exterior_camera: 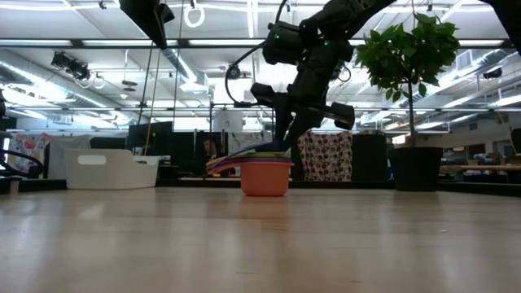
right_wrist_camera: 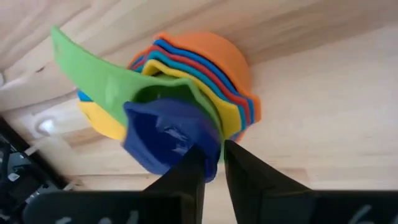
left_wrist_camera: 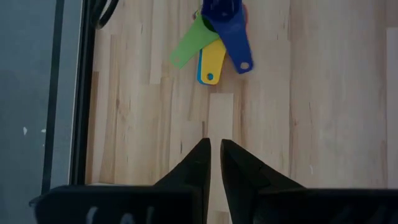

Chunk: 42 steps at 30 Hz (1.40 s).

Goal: Nest measuring cups in basket
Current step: Stack the dark blue measuring cup on top of the green measuring cup, then adjust the measuring cups

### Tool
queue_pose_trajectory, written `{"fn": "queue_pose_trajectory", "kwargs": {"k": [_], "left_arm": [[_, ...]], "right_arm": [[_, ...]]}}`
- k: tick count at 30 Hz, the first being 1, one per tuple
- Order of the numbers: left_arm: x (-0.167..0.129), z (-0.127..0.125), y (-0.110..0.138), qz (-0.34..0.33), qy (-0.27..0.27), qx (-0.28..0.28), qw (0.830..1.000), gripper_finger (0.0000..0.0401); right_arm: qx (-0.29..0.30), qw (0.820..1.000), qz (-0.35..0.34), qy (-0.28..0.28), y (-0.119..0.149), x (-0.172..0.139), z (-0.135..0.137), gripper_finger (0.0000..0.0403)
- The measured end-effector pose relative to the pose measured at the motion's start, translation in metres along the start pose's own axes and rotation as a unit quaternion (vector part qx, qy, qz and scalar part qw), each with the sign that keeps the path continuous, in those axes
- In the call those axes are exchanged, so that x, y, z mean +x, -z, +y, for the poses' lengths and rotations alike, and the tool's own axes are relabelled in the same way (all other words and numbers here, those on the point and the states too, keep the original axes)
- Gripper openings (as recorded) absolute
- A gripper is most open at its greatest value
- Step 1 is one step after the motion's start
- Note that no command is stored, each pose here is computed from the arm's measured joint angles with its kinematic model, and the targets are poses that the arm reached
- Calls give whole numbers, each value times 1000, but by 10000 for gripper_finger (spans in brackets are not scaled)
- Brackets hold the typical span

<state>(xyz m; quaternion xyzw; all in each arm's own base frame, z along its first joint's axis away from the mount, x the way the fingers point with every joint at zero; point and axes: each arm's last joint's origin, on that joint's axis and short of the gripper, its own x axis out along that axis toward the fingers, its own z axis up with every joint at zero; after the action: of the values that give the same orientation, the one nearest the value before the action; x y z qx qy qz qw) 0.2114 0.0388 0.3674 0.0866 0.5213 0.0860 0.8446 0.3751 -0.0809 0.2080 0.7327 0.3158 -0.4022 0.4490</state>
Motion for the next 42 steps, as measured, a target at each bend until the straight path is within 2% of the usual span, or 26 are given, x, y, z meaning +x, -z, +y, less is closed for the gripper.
{"fn": "queue_pose_trajectory", "kwargs": {"k": [4, 11, 15, 22, 28, 33, 36, 39, 42], "left_arm": [[0, 0, 0, 0, 0, 0, 1000, 43], [0, 0, 0, 0, 0, 0, 1000, 43], [0, 0, 0, 0, 0, 0, 1000, 43], [0, 0, 0, 3, 1, 1, 1000, 43], [0, 0, 1, 4, 1, 10, 1000, 43], [0, 1, -2, -7, -15, 11, 1000, 28], [4, 4, -7, -12, -41, 3, 999, 8], [16, 11, -10, 8, -46, -28, 999, 7], [37, 22, -10, 60, -38, -91, 993, 6]], "right_arm": [[-28, 1000, 3, -9, 0, 0, 2, 66], [-31, 999, 22, -4, 1, 0, 1, 66], [-52, 997, 50, 30, 1, -1, -5, 62], [-94, 992, 48, 71, -1, -1, -13, 48], [-144, 981, 6, 127, -8, -4, -24, 46], [-237, 959, -19, 156, -11, -5, -28, 9], [-309, 937, -33, 158, -12, -7, -28, 9], [-373, 915, -47, 147, -9, -19, -26, 5], [-435, 889, -67, 128, -2, -38, -25, 5]]}}
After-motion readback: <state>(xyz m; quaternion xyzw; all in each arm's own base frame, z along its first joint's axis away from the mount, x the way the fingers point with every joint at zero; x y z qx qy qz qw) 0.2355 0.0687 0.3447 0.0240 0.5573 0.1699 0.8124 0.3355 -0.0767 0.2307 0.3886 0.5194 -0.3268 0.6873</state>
